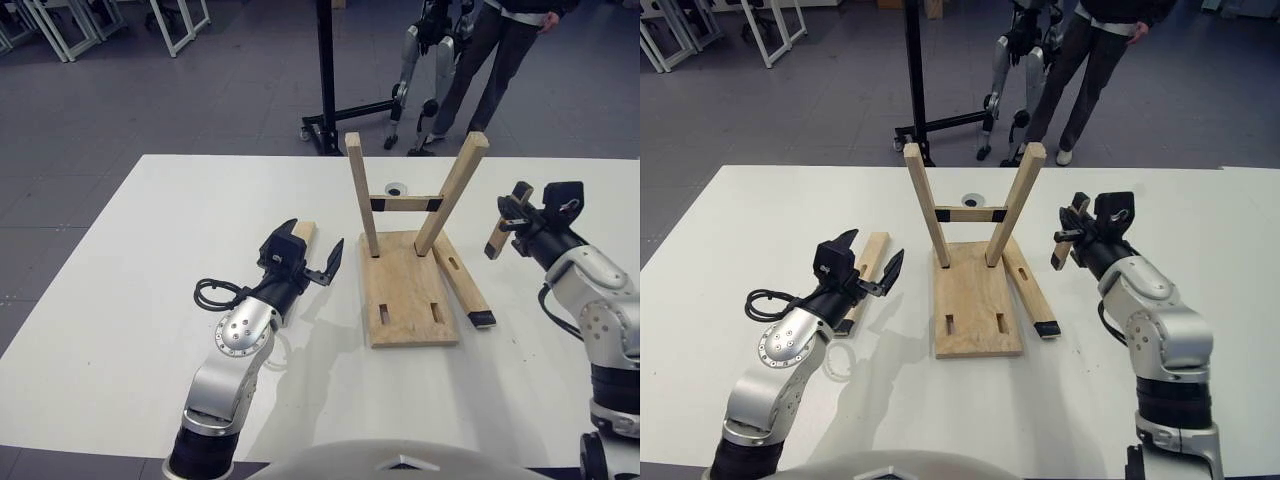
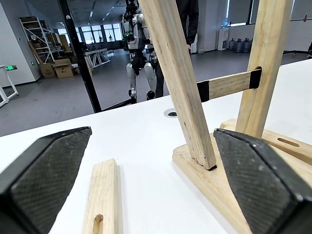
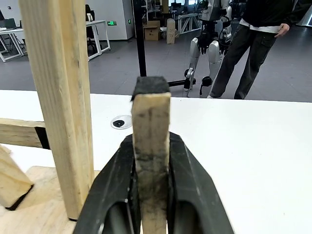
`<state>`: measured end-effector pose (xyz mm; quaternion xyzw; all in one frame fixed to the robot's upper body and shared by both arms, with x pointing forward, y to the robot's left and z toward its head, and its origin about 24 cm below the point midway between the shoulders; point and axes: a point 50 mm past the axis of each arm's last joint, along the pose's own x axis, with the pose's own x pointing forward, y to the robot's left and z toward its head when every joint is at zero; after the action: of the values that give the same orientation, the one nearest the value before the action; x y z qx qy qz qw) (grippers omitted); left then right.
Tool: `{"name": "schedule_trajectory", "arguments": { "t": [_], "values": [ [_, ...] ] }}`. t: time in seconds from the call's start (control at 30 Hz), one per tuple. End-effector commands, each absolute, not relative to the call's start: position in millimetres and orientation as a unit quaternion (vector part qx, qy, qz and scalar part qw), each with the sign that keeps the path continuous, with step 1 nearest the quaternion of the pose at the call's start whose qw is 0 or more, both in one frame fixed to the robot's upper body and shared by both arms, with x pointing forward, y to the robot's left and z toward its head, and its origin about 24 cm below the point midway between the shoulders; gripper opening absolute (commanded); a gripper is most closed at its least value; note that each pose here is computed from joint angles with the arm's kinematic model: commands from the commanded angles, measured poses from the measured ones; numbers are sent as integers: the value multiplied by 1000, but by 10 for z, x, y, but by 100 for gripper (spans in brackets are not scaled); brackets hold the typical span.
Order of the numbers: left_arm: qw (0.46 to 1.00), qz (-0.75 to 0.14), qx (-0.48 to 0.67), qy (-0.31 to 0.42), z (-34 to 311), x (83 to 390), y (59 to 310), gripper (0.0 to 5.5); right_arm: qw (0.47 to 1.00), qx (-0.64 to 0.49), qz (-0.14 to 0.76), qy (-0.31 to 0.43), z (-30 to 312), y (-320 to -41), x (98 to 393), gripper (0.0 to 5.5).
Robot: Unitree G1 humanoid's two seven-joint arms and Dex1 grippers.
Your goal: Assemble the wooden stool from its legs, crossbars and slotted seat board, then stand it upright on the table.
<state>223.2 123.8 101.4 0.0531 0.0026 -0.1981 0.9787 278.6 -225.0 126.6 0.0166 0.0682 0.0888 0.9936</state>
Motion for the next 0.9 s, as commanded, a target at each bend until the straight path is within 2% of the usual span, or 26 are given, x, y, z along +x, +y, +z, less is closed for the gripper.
{"name": "schedule_trajectory", "arguments": {
  "t": [0.03, 0.4, 0.9],
  "values": [
    [978, -199, 57, 5, 1011, 2251, 1215, 463, 994, 17, 94, 62, 1199, -2191, 2844, 40],
    [977, -203, 59, 6, 989, 2258, 1196, 463, 989, 29, 122, 79, 975, -1985, 2904, 40],
    [976, -210, 64, 6, 994, 2266, 1180, 463, 989, 33, 106, 99, 683, -1987, 2937, 40]
  ]
}}
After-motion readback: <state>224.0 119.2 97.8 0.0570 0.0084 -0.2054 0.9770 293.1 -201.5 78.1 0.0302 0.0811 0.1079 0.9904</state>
